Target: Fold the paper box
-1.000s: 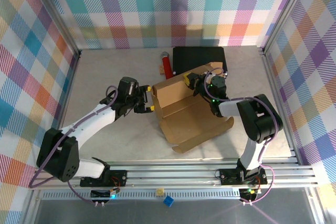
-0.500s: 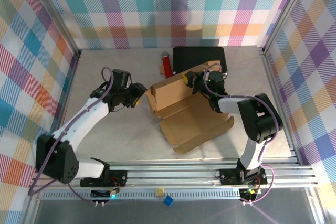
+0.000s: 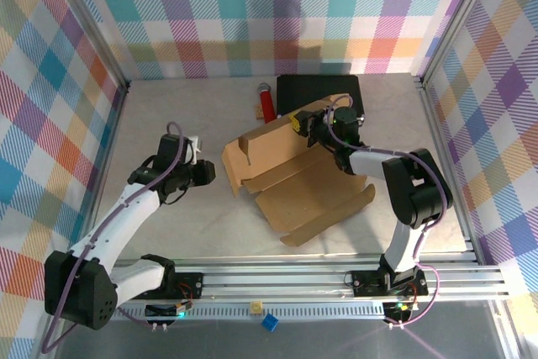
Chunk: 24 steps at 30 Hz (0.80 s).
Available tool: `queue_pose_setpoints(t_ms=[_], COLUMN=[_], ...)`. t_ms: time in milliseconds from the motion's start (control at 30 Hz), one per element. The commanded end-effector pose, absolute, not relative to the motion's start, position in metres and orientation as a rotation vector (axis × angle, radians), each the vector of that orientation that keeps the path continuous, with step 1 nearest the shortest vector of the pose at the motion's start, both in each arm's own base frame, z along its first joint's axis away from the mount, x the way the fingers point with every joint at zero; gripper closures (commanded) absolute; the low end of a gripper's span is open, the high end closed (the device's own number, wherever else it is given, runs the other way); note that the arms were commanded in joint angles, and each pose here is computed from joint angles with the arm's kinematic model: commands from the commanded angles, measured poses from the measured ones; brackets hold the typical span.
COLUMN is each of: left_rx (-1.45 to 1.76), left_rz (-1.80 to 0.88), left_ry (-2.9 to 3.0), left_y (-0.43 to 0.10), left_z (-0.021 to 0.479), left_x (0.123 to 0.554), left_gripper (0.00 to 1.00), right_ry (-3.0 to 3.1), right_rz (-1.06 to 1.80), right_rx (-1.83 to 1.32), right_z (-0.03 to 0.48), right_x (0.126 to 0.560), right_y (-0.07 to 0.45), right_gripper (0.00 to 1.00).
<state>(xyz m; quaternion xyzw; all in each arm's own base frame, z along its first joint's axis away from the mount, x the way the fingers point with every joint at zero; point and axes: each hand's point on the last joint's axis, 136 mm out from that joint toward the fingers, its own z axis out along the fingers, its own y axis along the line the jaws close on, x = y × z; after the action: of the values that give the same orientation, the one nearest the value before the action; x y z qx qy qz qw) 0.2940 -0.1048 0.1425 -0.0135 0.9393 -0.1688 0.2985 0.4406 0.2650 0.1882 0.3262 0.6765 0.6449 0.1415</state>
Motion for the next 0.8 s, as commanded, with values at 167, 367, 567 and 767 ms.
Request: queue_pose_setpoints(t_ms=[167,367,567,767], left_rx=[0.282,0.407,0.483,0.493], left_rz=[-0.628,-0.756,-0.761,-0.749], left_ry=[2.313,2.246,2.241,2.243], left_y=[-0.143,-0.173,-0.194,-0.204], left_z=[0.148,0.158,0.157,0.157], left_x=[0.323,0.319,0.314,0.317], left_gripper=[0.61,0.57,0.54,0.50], right_ry=[1.954,1.948,1.949,1.949], right_rz=[1.896,1.902,1.906,1.906], right_rx=[0.909,0.909,0.906,0.907], right_z=[0.191,0.191,0.192,0.192], right_x=[0.448,0.451,0.453,0.453], right_y=[0.270,0.271,0.272,0.273], right_gripper=[1.00,1.00,1.00,1.00])
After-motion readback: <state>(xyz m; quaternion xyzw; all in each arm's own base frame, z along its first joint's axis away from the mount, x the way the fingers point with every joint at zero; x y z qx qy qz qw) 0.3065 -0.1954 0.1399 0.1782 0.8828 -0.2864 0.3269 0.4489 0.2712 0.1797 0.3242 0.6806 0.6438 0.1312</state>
